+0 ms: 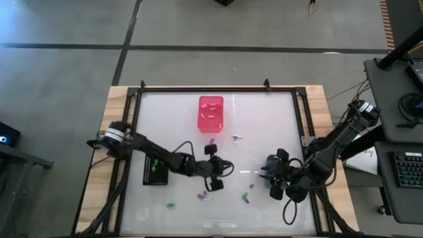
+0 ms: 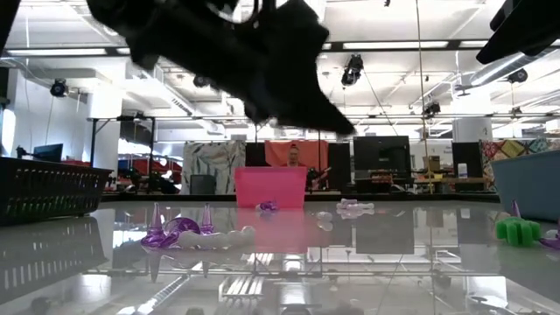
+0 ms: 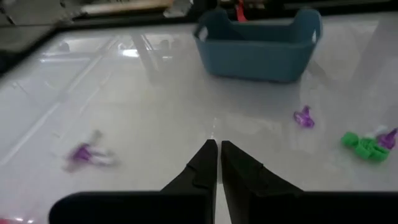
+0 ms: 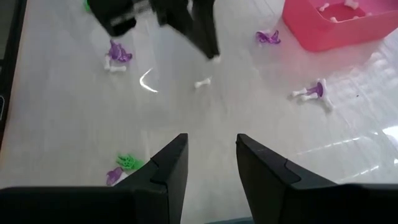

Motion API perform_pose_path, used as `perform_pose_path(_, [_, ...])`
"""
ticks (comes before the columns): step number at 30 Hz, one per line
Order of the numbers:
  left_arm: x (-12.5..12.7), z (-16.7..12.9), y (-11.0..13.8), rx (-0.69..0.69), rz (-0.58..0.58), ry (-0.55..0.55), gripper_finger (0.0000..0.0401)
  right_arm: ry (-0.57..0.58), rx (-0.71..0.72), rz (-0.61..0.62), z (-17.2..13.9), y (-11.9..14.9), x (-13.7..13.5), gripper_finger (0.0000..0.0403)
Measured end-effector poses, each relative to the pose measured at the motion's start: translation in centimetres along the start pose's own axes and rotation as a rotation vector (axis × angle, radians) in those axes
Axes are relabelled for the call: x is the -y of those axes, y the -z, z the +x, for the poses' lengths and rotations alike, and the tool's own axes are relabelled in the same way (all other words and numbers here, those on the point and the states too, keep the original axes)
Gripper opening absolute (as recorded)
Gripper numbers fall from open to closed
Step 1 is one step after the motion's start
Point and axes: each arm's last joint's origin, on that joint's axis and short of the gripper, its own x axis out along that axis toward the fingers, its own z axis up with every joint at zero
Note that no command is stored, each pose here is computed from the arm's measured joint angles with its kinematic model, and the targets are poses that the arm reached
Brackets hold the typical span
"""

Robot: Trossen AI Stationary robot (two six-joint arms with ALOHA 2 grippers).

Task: Sort Halloween decoration
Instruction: Put the bone toy into the red bin

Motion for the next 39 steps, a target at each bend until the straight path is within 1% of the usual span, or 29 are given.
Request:
perform_pose_path(4, [-2.1, -1.5, -2.3, -0.002, 0.053, -0.034, 0.0000, 0.031, 0.044, 0.013, 0.0, -0.1, 0.1, 0.0128])
perform_pose_path(7, [-4.2, -2.4, -3.8, -0.016, 0.098, -0.074, 0.0000, 0.046, 0.062, 0.012, 0.0, -0.2, 0.1, 0.0128])
perform_pose_path(11, [-8.0, -3.5, -5.3, -0.049, 0.147, -0.151, 0.0000, 0.053, 0.068, 0.006, 0.0, -0.2, 0.1, 0.0128])
perform_pose_path(14, [-11.5, -3.7, -5.6, -0.105, 0.161, -0.214, 0.0000, 0.063, 0.080, 0.005, 0.0, -0.3, 0.2, 0.0128])
perform_pose_path(17, [-15.6, -3.3, -5.1, -0.173, 0.128, -0.284, 0.0000, 0.066, 0.082, 0.007, 0.0, -0.3, 0.2, 0.0128])
perform_pose_path(20, [-19.7, -2.8, -4.1, -0.233, 0.064, -0.344, 0.0000, 0.071, 0.082, 0.012, 0.1, -0.4, 0.3, 0.0128])
perform_pose_path(22, [-22.0, -2.5, -3.3, -0.252, 0.000, -0.351, 0.0000, 0.076, 0.082, 0.015, 0.2, -0.5, 0.4, 0.0128])
perform_pose_path(25, [-24.7, -2.0, -2.2, -0.262, -0.096, -0.320, 0.0000, 0.084, 0.082, 0.020, 0.4, -0.6, 0.5, 0.0127])
perform_pose_path(28, [-26.5, -1.7, -1.1, -0.285, -0.184, -0.302, 0.0000, 0.094, 0.082, 0.027, 0.5, -0.8, 0.7, 0.0128])
perform_pose_path(31, [-27.3, -1.7, -0.7, -0.287, -0.242, -0.324, 0.0000, 0.103, 0.082, 0.035, 0.7, -0.9, 0.9, 0.0128])
perform_pose_path(34, [-27.6, -1.8, -0.7, -0.282, -0.252, -0.331, 0.0005, 0.112, 0.082, 0.049, 0.9, -1.1, 1.1, 0.0128])
perform_pose_path(39, [-27.5, -1.9, -0.8, -0.277, -0.251, -0.330, 0.0034, 0.122, 0.072, 0.150, 1.3, -1.5, 1.5, 0.0128])
